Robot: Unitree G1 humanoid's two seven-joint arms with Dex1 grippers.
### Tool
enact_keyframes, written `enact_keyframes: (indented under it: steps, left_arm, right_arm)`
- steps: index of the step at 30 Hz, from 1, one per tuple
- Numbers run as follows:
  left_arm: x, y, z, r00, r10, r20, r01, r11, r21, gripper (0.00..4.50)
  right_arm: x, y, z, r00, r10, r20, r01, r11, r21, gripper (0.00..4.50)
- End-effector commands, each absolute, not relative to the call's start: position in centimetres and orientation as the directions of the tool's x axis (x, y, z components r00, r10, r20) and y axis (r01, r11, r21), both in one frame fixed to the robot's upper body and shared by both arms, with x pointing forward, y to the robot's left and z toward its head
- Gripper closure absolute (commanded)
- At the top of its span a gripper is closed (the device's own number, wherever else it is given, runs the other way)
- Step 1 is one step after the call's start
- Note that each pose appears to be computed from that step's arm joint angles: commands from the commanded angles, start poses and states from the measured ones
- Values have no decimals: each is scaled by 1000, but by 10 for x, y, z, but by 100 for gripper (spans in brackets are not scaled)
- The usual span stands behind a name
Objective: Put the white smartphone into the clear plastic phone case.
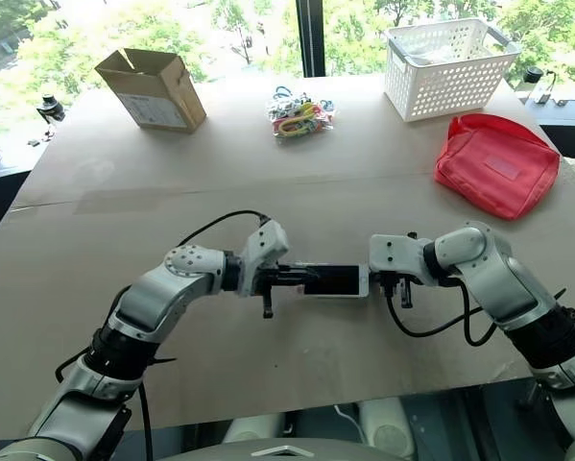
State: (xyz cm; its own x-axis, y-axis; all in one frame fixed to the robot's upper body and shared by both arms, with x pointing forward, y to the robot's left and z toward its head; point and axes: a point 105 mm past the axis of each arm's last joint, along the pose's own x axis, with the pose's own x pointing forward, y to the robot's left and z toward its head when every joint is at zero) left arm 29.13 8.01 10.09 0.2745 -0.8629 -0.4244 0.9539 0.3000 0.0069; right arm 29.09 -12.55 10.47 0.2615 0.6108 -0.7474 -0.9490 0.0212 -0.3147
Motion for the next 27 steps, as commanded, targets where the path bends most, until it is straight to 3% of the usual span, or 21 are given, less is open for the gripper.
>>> enact_keyframes:
  steps: [1, 9, 16, 27]
  left_arm:
    - [294, 96, 120, 320, -847, -424, 946, 310, 94, 450]
    - [288, 116, 112, 321, -808, -494, 944, 318, 93, 450]
    - [284, 102, 102, 286, -819, -497, 954, 290, 70, 450]
    - [280, 96, 100, 267, -828, -493, 959, 278, 54, 450]
  right_arm:
    - [290, -133, 112, 285, 587, -757, -940, 19, -340, 441]
    - [281, -136, 127, 259, 594, -762, -949, 12, -314, 441]
    - [271, -123, 136, 217, 637, -739, -958, -7, -287, 441]
    - [272, -117, 126, 218, 630, -745, -959, -3, -284, 441]
